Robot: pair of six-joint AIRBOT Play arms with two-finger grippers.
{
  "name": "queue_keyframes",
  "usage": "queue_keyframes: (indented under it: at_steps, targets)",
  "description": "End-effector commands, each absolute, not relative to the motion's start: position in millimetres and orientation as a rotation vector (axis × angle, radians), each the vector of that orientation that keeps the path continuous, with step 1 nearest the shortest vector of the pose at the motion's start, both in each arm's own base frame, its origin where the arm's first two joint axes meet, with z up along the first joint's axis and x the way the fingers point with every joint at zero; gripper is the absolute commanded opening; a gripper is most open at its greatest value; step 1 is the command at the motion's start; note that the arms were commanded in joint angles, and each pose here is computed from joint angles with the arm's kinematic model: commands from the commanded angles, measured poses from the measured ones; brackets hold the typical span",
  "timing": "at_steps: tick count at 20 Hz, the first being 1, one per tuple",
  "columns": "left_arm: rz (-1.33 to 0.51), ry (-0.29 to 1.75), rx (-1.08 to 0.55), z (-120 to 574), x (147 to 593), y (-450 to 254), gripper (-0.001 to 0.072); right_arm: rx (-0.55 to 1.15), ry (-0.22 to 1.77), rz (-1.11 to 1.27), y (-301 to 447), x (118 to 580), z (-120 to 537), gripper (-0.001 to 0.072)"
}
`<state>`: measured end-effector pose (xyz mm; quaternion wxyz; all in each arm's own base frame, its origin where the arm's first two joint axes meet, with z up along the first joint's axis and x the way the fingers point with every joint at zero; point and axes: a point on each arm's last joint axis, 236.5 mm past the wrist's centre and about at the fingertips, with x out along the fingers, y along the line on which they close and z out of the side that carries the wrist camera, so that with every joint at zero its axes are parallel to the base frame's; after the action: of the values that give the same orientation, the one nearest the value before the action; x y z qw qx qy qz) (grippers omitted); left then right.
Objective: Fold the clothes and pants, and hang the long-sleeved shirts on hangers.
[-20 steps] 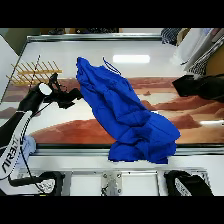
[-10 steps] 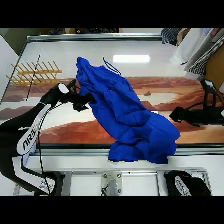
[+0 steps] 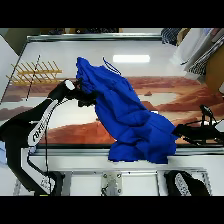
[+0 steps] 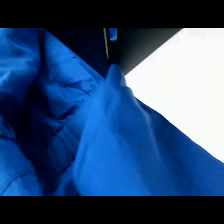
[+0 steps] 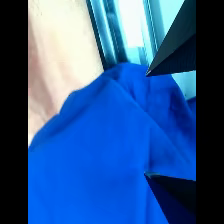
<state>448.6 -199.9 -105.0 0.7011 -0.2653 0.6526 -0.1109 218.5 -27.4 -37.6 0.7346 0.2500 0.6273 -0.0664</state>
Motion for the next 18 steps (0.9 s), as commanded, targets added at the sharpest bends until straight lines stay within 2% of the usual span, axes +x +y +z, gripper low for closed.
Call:
queue_keyframes:
  at_steps: [1, 3, 5, 6, 7, 8, 11, 13, 16, 18]
  targets:
    - [-0.234, 1.467, -0.605, -105, 450, -189, 0.0010, 0.671, 1.350, -0.196, -30, 226, -61, 0.0666]
    - [-0.240, 1.474, -0.600, -104, 448, -186, 0.0010, 0.759, 1.330, -0.125, -9, 242, -72, 0.0662]
    - [-0.263, 1.444, -0.581, -92, 452, -181, 0.0010, 0.779, 1.304, -0.061, 8, 262, -80, 0.0645]
    - [-0.275, 1.420, -0.574, -82, 454, -181, 0.0010, 0.762, 1.285, -0.033, 14, 271, -82, 0.0409]
    - [-0.291, 1.380, -0.563, -66, 458, -177, 0.0010, 0.733, 1.265, -0.013, 17, 278, -82, 0.0106]
    - [-0.307, 1.332, -0.552, -45, 463, -172, 0.0010, 0.706, 1.244, -0.001, 18, 286, -76, 0.0008]
    - [-0.352, 1.131, -0.515, 46, 468, -150, 0.0010, 0.613, 1.123, 0.056, 8, 324, -11, 0.0006]
    - [-0.392, 0.939, -0.471, 132, 456, -140, 0.0010, 0.529, 0.961, 0.108, 1, 358, 73, 0.0006]
    - [-0.453, 0.615, -0.390, 261, 410, -135, 0.0010, 0.424, 0.671, 0.143, -6, 387, 219, 0.0006]
    - [-0.475, 0.412, -0.353, 331, 371, -131, 0.0010, 0.363, 0.516, 0.155, -6, 388, 293, 0.0006]
